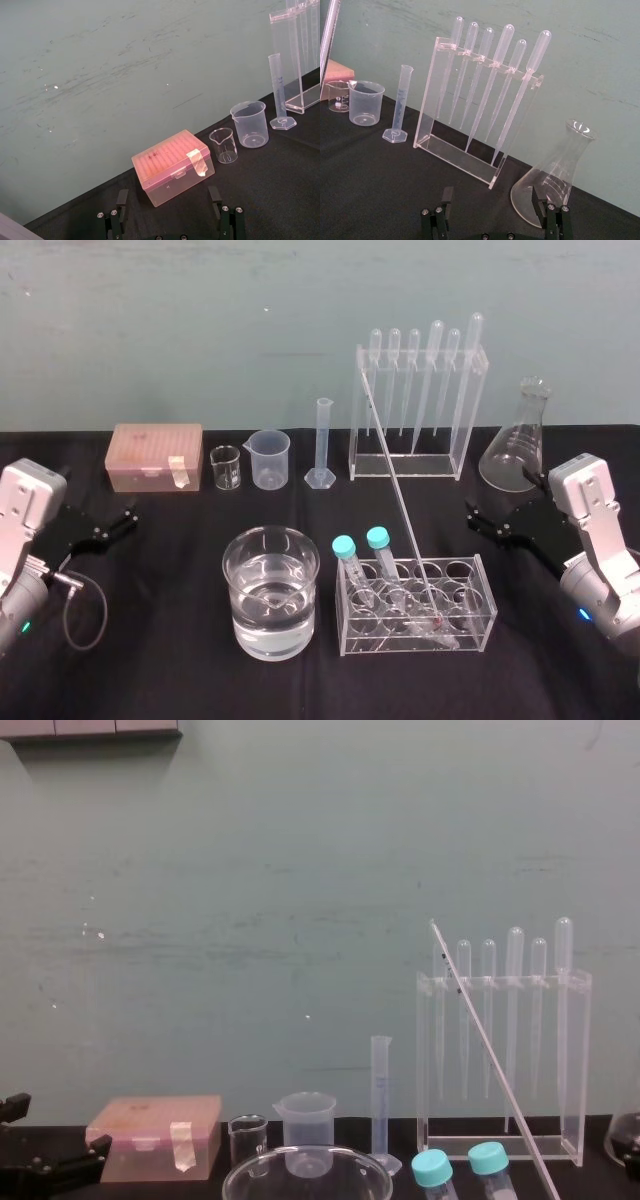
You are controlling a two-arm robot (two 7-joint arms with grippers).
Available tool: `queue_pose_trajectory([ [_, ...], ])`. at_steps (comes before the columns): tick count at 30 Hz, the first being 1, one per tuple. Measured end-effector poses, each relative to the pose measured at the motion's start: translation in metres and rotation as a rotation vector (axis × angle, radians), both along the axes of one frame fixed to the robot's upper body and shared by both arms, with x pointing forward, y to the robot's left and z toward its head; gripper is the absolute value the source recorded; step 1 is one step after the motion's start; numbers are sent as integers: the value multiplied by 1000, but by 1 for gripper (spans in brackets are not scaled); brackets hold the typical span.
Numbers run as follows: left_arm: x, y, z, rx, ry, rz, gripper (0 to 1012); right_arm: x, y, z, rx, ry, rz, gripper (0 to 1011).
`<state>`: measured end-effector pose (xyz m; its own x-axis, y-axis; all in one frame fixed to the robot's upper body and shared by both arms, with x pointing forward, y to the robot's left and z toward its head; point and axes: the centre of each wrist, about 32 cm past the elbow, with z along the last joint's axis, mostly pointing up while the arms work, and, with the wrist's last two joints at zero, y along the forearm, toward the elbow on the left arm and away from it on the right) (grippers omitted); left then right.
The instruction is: Hold the thermometer with one hand and immerse one end into the beaker, then reinsert it into the test tube rack.
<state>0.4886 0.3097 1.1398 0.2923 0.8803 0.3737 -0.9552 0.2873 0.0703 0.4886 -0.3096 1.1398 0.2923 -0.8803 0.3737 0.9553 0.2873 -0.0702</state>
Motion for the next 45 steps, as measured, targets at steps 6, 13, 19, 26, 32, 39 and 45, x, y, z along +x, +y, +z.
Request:
queue_pose_trajectory([
  [6, 0, 0, 0, 0, 0, 0, 1008, 0, 0, 0, 0, 0, 0, 1003],
  [13, 0, 0, 0, 0, 0, 0, 1008, 0, 0, 0, 0, 0, 0, 1003],
  [19, 0, 0, 0, 0, 0, 0, 1008, 0, 0, 0, 0, 0, 0, 1003],
  [26, 0, 0, 0, 0, 0, 0, 1008, 0, 0, 0, 0, 0, 0, 1003],
  [32, 0, 0, 0, 0, 0, 0, 1008, 0, 0, 0, 0, 0, 0, 1003],
  [39, 0, 0, 0, 0, 0, 0, 1008, 0, 0, 0, 0, 0, 0, 1003],
  [45, 0, 0, 0, 0, 0, 0, 1008, 0, 0, 0, 0, 0, 0, 1003],
])
